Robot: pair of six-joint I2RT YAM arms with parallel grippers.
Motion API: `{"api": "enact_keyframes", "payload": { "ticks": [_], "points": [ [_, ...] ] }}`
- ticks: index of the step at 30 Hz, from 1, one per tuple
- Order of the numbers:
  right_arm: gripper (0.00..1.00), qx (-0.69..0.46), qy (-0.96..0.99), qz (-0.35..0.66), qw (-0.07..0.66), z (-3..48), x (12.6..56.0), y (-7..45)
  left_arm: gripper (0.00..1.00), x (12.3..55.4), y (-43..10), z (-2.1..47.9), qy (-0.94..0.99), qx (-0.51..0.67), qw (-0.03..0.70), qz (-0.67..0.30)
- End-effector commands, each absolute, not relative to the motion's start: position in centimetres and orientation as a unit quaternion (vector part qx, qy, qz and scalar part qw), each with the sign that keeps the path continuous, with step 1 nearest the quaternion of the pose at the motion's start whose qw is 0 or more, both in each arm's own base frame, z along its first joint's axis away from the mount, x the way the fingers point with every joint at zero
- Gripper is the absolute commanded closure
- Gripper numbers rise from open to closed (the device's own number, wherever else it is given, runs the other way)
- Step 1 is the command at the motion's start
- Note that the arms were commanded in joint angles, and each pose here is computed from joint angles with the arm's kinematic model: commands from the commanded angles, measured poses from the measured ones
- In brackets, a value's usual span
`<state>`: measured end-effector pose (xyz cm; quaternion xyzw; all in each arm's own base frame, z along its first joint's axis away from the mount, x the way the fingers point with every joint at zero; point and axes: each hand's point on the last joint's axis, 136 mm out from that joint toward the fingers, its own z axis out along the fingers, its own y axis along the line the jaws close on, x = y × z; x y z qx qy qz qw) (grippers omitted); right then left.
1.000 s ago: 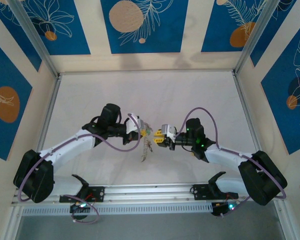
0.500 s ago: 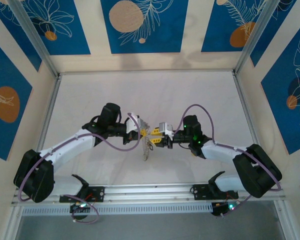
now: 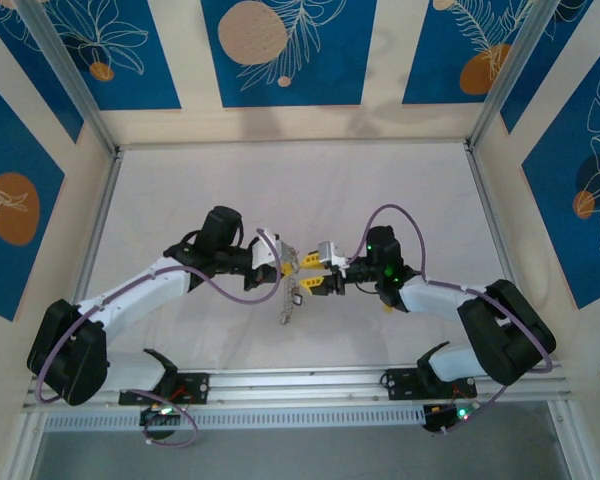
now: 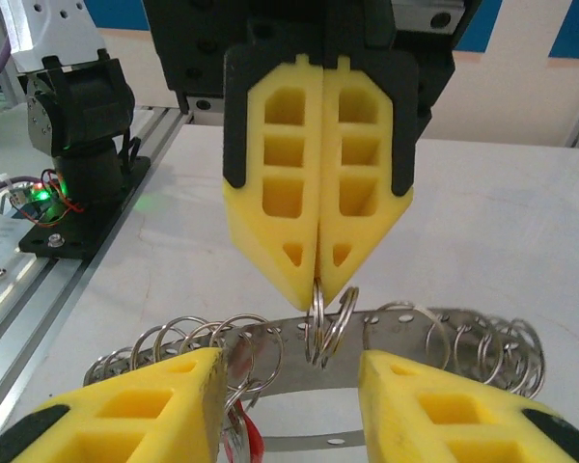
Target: Put the keys on the keyring
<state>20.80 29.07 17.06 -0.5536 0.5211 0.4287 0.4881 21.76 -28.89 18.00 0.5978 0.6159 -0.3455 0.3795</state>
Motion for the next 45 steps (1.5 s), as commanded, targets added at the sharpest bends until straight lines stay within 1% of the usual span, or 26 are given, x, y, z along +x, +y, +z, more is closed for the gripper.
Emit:
{"api": "enact_keyframes", "payload": {
  "ticks": [1,5,7,10,17,21,24,26,27,32,36,40,42,45],
  "points": [
    [0.59,-0.554,0.509,0.424,0.503,18.0,19.8,28.3,1.0,21.6,-29.0,19.6,0.589,0.612,0.406,-0.337],
    [0.53,-0.573,0.501,0.418,0.497,18.3,18.2,28.4,1.0,21.5,-29.0,19.5,0.589,0.616,0.399,-0.339],
    [0.51,-0.577,0.498,0.42,0.492,18.3,18.2,28.7,1.0,21.5,-29.0,19.4,0.588,0.617,0.397,-0.34],
    [0.47,-0.575,0.5,0.421,0.492,18.7,18.9,29.2,1.0,21.5,-29.0,19.2,0.587,0.619,0.396,-0.34],
    [0.43,-0.569,0.511,0.423,0.487,18.6,20.9,30.6,1.0,21.0,-29.0,19.6,0.575,0.624,0.402,-0.345],
    [0.46,-0.577,0.51,0.434,0.468,17.4,20.5,31.0,1.0,21.0,-29.2,20.2,0.571,0.622,0.406,-0.348],
    [0.53,-0.58,0.518,0.434,0.456,16.4,20.2,31.0,1.0,20.9,-29.3,20.5,0.565,0.621,0.412,-0.352],
    [0.6,-0.574,0.526,0.431,0.456,15.8,20.3,30.8,1.0,20.8,-29.3,20.8,0.561,0.623,0.413,-0.356],
    [0.61,-0.57,0.529,0.43,0.458,15.6,20.5,30.6,1.0,20.7,-29.3,20.9,0.56,0.625,0.411,-0.356],
    [0.62,-0.563,0.533,0.43,0.463,15.9,21.0,30.0,1.0,20.2,-29.0,20.9,0.551,0.636,0.41,-0.351],
    [0.62,-0.549,0.523,0.462,0.459,17.1,21.0,29.2,1.0,19.7,-28.7,20.6,0.543,0.651,0.403,-0.345],
    [0.66,-0.538,0.54,0.478,0.437,17.5,21.0,28.9,1.0,19.7,-28.6,20.4,0.541,0.653,0.406,-0.341],
    [0.66,-0.542,0.535,0.491,0.424,17.6,20.3,29.2,1.0,19.7,-28.7,20.4,0.54,0.655,0.403,-0.341],
    [0.63,-0.545,0.532,0.507,0.403,17.7,19.5,29.7,1.0,19.8,-28.7,20.4,0.542,0.656,0.4,-0.342]
  ]
}}
